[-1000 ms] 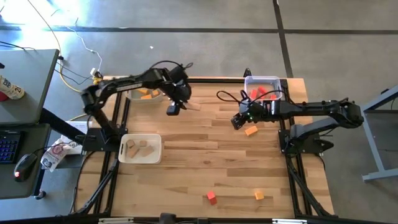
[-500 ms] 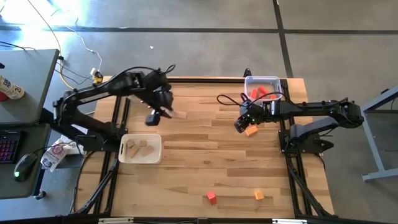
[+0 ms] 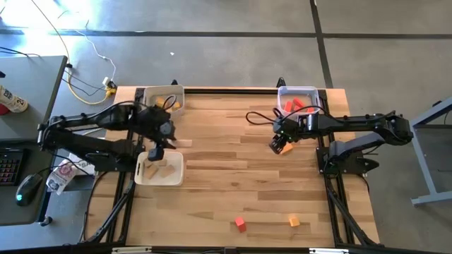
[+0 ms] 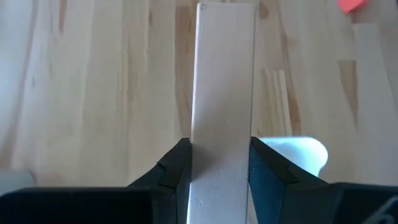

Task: Sort & place blocks by color
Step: Put the brown block into the white bin

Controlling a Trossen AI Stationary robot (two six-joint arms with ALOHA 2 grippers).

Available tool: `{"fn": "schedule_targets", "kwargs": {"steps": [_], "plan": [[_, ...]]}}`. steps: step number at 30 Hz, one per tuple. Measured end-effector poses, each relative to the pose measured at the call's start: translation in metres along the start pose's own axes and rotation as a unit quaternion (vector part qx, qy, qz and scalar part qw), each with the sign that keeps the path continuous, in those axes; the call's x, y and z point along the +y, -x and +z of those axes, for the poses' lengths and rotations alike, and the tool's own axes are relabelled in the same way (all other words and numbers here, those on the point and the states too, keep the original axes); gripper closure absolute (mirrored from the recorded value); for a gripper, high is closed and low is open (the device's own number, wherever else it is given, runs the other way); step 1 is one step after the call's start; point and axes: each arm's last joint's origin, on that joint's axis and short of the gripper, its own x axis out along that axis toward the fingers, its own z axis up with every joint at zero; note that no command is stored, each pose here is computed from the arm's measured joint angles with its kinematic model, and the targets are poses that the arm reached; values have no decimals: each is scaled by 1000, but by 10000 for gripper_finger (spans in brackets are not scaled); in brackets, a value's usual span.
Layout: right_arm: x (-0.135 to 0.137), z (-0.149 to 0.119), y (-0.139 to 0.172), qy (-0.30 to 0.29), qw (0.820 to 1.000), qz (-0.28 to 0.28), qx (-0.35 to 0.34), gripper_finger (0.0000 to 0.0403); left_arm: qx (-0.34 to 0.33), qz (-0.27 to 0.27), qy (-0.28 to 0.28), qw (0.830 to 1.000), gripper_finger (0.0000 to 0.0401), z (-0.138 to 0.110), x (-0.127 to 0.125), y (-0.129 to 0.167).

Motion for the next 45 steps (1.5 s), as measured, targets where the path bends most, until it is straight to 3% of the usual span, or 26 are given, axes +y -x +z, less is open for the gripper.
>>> {"fn": "schedule_targets", "kwargs": {"steps": [10,27,37,45], "plan": [[-2,-2,0,42,999,-8,12,205,33,-4,43,999,304,-34,-21,-16],[-7,-5,0,28,999,-35,28,205,124,-5,82,989,295,-69,-46,-49],[-6,-4,0,54,998,-16,31,205,125,-5,120,985,291,-70,-53,-49],[-4,-4,0,45,998,2,36,205,126,0,169,978,255,-70,-53,-49]]}}
